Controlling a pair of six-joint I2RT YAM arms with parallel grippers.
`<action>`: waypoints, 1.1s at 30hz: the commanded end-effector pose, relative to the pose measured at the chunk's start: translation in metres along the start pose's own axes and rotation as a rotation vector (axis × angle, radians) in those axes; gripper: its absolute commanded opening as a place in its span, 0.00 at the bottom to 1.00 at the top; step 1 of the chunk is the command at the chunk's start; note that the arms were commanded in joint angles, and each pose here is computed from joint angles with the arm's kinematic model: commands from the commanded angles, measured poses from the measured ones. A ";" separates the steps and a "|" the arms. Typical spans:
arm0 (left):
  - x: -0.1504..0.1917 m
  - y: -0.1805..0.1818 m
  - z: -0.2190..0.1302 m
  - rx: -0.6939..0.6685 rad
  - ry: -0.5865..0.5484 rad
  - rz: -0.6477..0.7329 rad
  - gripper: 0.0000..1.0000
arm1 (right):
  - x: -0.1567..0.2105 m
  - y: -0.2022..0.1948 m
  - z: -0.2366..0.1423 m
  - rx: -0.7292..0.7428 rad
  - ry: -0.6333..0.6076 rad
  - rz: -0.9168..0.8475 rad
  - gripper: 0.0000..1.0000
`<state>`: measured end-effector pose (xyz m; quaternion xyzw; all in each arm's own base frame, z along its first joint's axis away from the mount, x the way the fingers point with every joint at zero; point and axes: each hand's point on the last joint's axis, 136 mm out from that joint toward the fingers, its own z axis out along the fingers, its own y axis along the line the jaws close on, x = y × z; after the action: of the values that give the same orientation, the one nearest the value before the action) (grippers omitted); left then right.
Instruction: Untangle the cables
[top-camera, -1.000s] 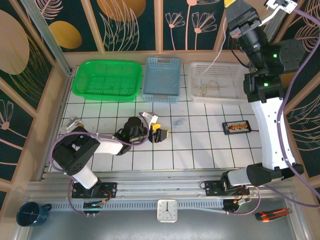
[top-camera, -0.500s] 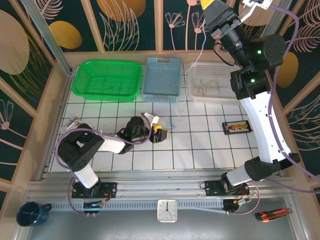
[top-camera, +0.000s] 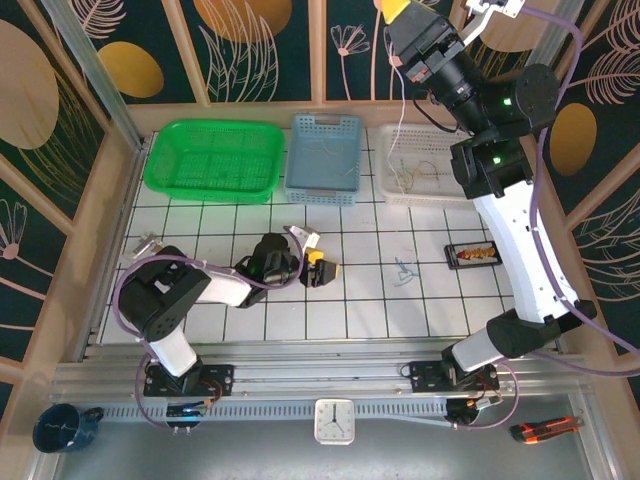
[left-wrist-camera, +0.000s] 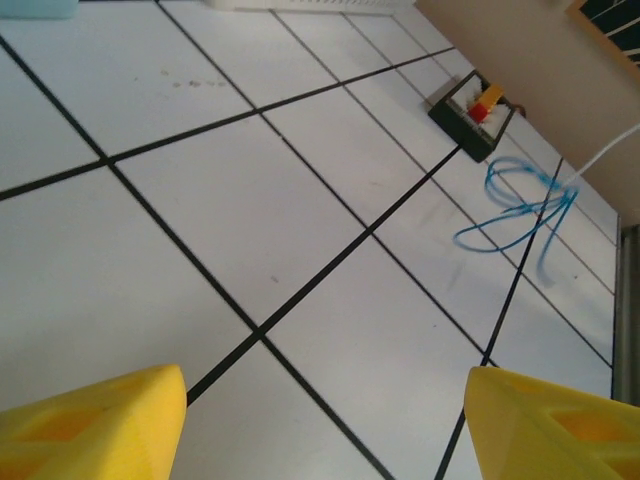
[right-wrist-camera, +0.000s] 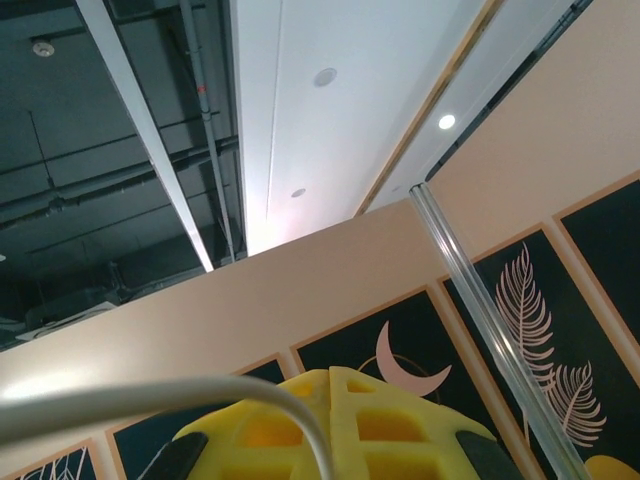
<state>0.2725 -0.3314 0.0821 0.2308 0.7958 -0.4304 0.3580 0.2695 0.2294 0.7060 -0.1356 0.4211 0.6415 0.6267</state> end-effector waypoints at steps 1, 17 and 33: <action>-0.026 -0.023 -0.001 0.079 -0.046 0.036 0.74 | -0.004 0.017 -0.003 -0.037 -0.011 -0.028 0.00; -0.061 -0.067 -0.018 0.197 -0.137 0.072 0.78 | 0.044 0.000 0.001 -0.018 0.064 0.034 0.00; -0.086 -0.078 -0.018 0.218 -0.191 0.094 0.79 | 0.082 -0.009 -0.001 -0.006 0.117 0.094 0.00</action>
<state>0.2652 -0.3530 0.1754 0.2571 0.7197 -0.4990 0.4086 0.2859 0.2957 0.6216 -0.1411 0.4994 0.6586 0.5449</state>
